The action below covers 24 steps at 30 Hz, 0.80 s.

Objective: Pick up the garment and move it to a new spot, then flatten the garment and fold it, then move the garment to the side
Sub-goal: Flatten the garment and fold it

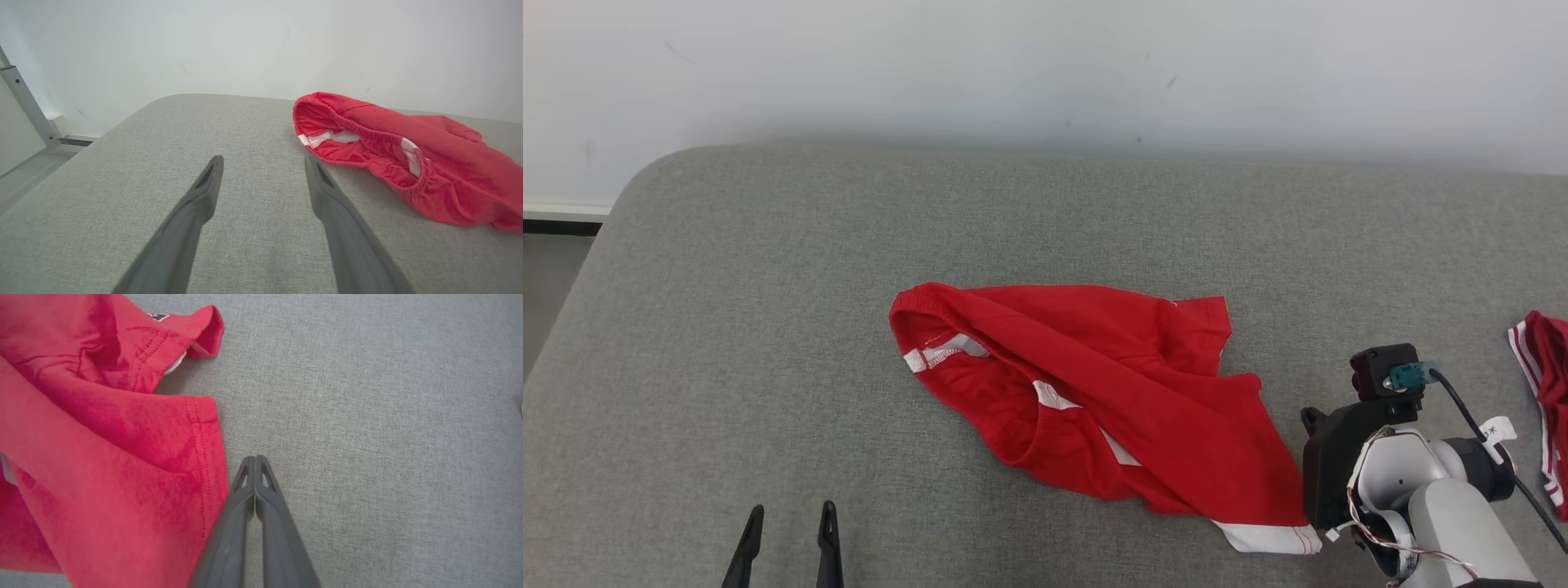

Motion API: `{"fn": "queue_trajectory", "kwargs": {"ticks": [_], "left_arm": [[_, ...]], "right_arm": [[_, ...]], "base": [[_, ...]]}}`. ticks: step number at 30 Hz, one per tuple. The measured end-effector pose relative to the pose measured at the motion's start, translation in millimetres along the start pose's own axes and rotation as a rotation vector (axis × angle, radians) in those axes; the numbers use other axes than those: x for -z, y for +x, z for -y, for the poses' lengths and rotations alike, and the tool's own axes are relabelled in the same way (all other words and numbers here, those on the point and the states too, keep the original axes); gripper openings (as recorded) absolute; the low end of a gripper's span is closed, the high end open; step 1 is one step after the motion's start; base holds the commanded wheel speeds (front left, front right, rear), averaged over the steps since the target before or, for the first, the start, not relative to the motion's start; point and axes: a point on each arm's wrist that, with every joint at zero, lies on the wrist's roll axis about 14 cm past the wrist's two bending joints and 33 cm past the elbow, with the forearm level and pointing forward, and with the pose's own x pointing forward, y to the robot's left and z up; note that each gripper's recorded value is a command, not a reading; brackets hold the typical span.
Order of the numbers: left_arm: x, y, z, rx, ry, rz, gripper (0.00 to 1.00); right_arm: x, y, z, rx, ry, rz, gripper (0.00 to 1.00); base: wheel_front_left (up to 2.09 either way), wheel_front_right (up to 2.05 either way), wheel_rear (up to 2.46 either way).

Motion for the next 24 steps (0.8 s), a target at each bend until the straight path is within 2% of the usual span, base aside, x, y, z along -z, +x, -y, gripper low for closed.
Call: {"fn": "queue_trajectory", "kwargs": {"ticks": [7, 8, 13, 24], "left_arm": [[-1.7, -0.3, -0.5, -0.001, 0.001, 0.006, 1.00], [-2.1, -0.4, -0.5, -0.002, 0.000, 0.007, 1.00], [-3.6, -0.7, -0.4, -0.001, 0.000, 0.012, 1.00], [0.3, 1.5, -1.3, -0.003, 0.001, -0.002, 1.00]], "right_arm": [[-0.7, -2.4, -5.4, -0.011, 0.007, 0.024, 0.00], [-2.5, -3.0, -5.7, -0.012, 0.009, 0.034, 1.00], [-1.7, -4.6, -9.2, -0.019, 0.017, 0.052, 1.00], [10.7, 7.3, -14.1, -0.035, 0.014, -0.008, 1.00]], "base": [[0.00, 0.00, 0.00], [0.00, 0.00, 0.00], [0.00, 0.00, 0.00], [0.00, 0.00, 0.00]]}}
